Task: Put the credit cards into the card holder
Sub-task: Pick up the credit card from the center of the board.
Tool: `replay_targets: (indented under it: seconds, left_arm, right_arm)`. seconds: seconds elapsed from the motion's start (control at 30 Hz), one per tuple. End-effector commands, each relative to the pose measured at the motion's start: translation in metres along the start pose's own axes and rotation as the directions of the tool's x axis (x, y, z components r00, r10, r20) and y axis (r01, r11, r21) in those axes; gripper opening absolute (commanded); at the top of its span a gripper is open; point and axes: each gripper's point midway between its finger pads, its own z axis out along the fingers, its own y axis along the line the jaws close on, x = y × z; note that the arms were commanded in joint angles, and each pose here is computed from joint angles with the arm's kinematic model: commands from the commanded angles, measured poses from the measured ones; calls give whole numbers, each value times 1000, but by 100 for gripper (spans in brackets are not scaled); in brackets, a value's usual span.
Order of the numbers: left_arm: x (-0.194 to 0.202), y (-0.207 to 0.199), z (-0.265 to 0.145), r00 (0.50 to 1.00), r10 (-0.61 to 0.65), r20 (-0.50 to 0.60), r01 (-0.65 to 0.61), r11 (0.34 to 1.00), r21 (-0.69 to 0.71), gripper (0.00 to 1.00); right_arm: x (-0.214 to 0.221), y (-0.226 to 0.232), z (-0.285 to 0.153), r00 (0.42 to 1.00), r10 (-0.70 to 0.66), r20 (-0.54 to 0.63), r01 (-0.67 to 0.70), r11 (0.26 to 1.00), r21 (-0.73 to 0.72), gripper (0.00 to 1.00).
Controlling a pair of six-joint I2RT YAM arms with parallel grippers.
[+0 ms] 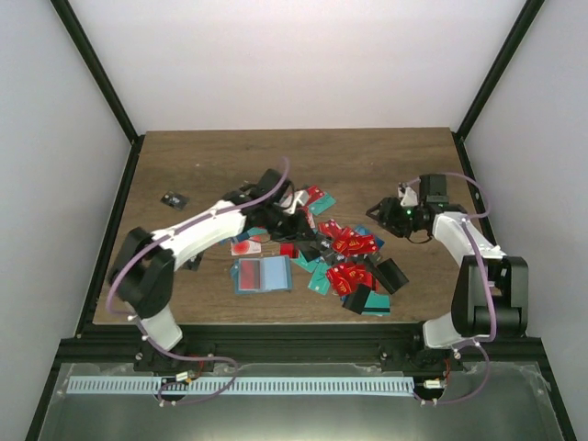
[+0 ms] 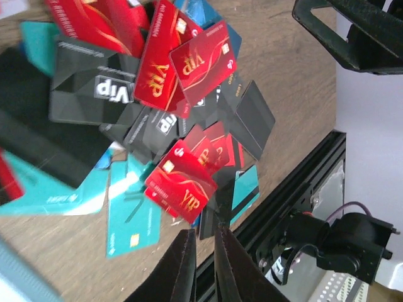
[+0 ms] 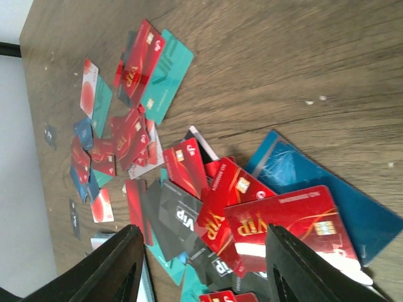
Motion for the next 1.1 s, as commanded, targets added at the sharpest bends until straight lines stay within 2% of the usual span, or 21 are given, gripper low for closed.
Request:
replay_targets:
  seconds: [0.0,0.37,0.7,1.07]
  left_arm:
    - [-18,-29,31,997,73,-32,-70,995,67,11]
    - [-32,-32,117,979,107,-176,-98,993,60,7]
    - [-26,4,155,965,83,-248,-88,996,-8,5]
    - [-12,42,182,952,64,-301,-89,994,-69,4]
  right_arm:
    - [-12,-12,-1,998,-37,45,38,999,-28,55]
    - [0,-49,15,997,71,-18,-72,993,-92,57]
    - [16,-75,27,994,95,-60,-97,995,-21,61]
    - [32,-79,44,985,118,-126,-130,987,-95,62]
